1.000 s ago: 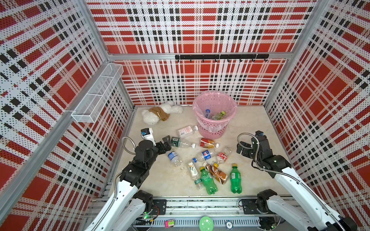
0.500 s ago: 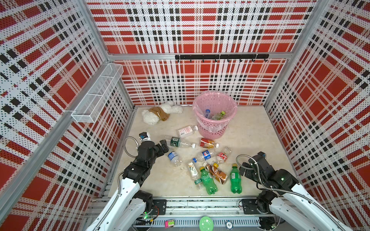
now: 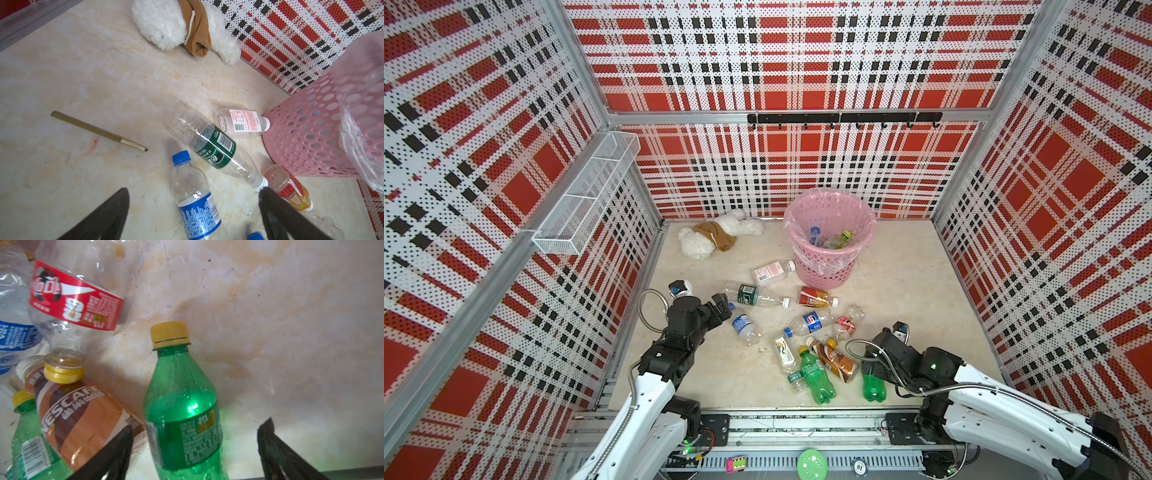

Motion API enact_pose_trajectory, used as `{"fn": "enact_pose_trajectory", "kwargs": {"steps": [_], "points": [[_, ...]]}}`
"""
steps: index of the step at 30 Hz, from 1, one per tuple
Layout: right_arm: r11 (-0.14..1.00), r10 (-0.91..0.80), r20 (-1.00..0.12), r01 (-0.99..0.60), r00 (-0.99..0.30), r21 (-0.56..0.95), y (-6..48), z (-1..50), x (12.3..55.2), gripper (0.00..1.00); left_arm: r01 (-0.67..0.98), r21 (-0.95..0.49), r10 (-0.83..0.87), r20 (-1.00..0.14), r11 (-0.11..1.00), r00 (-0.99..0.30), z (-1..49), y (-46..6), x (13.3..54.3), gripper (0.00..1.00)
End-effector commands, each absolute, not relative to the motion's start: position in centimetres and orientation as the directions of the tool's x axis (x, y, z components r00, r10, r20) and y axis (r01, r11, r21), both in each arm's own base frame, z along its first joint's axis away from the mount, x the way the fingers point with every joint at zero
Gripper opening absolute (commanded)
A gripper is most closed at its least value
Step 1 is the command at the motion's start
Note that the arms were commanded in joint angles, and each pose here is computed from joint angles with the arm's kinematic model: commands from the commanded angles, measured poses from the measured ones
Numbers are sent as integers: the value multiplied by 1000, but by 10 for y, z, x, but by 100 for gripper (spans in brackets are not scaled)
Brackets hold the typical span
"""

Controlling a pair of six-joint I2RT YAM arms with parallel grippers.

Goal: Throw the plastic bottles in the bin
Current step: Pick up the plastic bottle from the bottom-right of the table, then throw the plastic bottle into the trash bin.

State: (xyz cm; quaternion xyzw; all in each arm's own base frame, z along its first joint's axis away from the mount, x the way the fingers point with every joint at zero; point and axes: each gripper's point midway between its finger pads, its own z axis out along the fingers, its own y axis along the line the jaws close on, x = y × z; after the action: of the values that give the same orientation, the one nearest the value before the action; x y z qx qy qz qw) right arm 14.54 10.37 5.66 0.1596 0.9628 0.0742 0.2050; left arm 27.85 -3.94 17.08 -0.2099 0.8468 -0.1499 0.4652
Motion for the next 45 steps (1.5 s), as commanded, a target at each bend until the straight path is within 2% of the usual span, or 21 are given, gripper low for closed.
{"fn": "enact_pose_trajectory", "kwargs": {"steps": [1, 3, 6, 11, 16, 21, 26, 31, 36, 39, 45], "points": [[918, 378, -380, 291, -844, 269, 115, 55, 154, 88, -213, -475, -516, -721, 854, -462, 173, -39, 281, 99], [922, 373, -378, 294, -847, 252, 115, 50, 154, 86, -216, -480, -522, -716, 850, -464, 171, -39, 280, 99], [921, 378, -378, 303, -845, 243, 116, 42, 156, 76, -221, -483, -527, -714, 848, -461, 169, -38, 279, 99], [914, 398, -379, 329, -835, 236, 116, 30, 159, 56, -226, -487, -533, -714, 844, -454, 173, -35, 278, 99], [909, 414, -417, 341, -809, 240, 112, 39, 165, 53, -247, -487, -544, -709, 838, -448, 171, -31, 277, 99], [903, 428, -485, 341, -763, 261, 101, 69, 176, 52, -251, -498, -556, -701, 830, -447, 169, -31, 279, 99], [908, 419, -589, 304, -691, 288, 83, 130, 202, 50, -263, -500, -563, -694, 825, -449, 167, -30, 278, 99], [939, 342, -738, 199, -581, 279, 77, 213, 246, 50, -283, -500, -573, -678, 818, -460, 162, -27, 270, 99], [921, 342, -840, -28, -422, 389, 118, 310, 301, 50, -316, -504, -594, -655, 804, -466, 154, -23, 252, 99], [921, 305, -893, -139, -330, 365, 144, 353, 333, 50, -328, -522, -616, -643, 787, -456, 151, -20, 238, 99], [928, 217, -951, -256, -221, 271, 189, 405, 403, 50, -344, -555, -652, -625, 758, -429, 148, -16, 219, 99]]}}
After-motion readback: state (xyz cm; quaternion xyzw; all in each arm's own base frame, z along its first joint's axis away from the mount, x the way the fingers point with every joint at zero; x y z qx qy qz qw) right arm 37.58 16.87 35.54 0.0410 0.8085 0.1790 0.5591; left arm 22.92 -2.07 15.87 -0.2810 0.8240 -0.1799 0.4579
